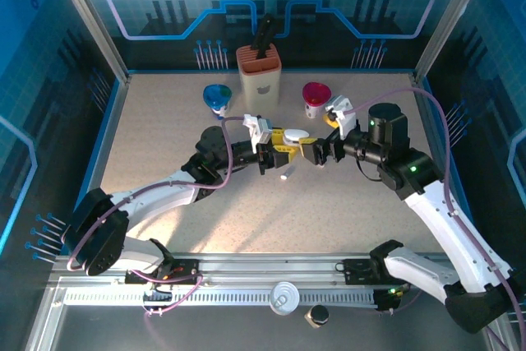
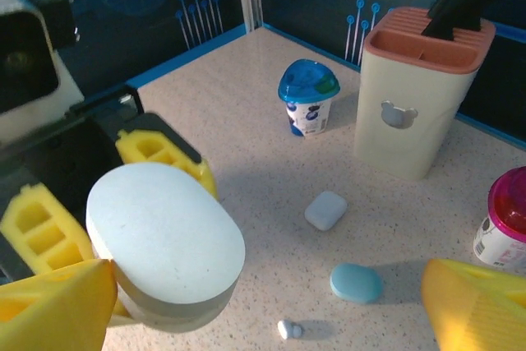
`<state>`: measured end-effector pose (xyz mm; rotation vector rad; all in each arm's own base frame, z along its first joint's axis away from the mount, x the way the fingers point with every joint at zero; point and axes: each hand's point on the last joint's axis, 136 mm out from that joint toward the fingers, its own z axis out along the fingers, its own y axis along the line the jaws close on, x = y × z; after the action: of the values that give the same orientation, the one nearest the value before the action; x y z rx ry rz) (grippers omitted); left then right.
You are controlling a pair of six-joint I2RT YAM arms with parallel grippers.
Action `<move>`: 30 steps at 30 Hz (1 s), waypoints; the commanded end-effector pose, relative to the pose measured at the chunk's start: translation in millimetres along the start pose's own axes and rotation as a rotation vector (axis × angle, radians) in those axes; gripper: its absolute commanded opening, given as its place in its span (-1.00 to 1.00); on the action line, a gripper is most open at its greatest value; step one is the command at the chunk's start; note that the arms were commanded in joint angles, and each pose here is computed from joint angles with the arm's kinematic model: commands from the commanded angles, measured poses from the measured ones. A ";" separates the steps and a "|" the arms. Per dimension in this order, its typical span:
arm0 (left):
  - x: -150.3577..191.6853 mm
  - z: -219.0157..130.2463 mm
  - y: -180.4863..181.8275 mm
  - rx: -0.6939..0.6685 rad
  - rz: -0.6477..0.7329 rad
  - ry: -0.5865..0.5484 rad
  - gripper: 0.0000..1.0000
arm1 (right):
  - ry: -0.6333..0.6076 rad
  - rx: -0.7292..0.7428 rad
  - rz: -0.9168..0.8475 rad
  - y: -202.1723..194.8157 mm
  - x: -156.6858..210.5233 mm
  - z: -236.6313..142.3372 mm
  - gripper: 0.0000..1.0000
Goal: Insert the wireless bluetooth earbuds into the charging case
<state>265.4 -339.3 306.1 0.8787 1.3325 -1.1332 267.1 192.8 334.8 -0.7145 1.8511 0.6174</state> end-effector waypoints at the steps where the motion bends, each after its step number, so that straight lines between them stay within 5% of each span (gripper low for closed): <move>1: -12.4 -5.8 -15.9 0.053 0.054 -0.037 -0.44 | -0.042 0.080 0.083 -21.2 -9.0 1.8 0.88; 11: -10.4 -7.6 -17.0 0.052 0.058 -0.037 -0.43 | -0.034 0.054 0.116 -21.6 -14.9 4.6 0.87; 21: -6.8 -12.3 -6.8 -0.009 0.049 -0.054 -0.42 | -0.166 -0.080 0.060 8.6 -24.9 -28.4 0.92; 26: -9.8 -17.5 -3.3 -0.026 0.050 -0.073 -0.42 | -0.209 0.020 0.310 -32.3 -9.7 -33.1 0.90; 30: -9.8 -20.9 -3.1 -0.032 0.045 -0.076 -0.42 | -0.102 0.123 0.627 -77.1 37.0 -21.2 0.80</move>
<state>260.7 -327.5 297.7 0.8559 1.3239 -1.1143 285.6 129.9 330.7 -0.2441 1.8675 0.7918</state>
